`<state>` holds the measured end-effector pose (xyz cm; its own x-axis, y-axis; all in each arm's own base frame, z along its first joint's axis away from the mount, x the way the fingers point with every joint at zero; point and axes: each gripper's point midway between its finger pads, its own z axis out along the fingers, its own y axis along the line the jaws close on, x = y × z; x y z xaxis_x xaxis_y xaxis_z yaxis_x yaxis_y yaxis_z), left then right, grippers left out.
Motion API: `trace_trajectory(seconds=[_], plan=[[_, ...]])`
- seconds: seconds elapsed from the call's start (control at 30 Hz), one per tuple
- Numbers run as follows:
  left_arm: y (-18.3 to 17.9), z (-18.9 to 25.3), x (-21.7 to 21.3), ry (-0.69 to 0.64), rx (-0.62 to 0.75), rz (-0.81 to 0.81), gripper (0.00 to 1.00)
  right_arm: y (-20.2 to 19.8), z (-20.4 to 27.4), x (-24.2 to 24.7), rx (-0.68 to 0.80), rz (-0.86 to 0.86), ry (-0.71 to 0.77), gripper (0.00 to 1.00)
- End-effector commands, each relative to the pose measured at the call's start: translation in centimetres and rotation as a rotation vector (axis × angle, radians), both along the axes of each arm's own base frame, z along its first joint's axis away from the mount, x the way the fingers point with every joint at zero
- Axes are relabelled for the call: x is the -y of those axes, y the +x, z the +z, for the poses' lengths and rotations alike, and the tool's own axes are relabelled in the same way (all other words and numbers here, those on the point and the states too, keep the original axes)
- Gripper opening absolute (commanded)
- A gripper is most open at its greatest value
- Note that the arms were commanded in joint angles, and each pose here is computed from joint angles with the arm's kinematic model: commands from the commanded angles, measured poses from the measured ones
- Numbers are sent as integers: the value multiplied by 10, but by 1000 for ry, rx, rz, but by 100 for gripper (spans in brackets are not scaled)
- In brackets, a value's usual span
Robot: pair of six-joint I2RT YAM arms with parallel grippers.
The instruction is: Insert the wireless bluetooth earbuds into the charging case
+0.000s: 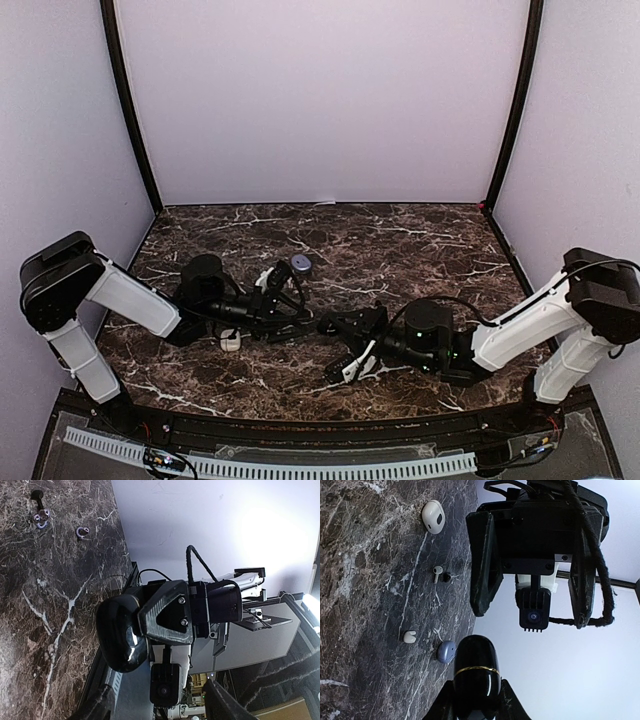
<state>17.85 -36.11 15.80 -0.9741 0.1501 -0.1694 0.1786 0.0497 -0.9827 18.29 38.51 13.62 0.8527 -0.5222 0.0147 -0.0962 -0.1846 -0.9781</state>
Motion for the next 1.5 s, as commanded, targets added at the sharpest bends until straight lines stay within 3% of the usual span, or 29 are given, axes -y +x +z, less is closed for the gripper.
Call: trace_trajectory(seconds=[0.0, 0.23, 0.47, 0.97, 1.47], plan=[[-3, 8, 3, -19, 8, -29, 70, -2, 9, -4, 26, 0, 34, 20], [-4, 8, 5, -21, -6, -40, 69, -1, 9, -5, 38, -2, 28, 20], [-7, 10, 9, -38, -16, -63, 61, -1, 0, -9, 43, 2, 3, 20], [-3, -16, 14, 16, -96, -42, 64, -4, 18, -14, 59, 22, 59, 20], [1, -10, 19, -38, -110, -42, 51, -12, 21, -28, 58, 57, 87, 20]])
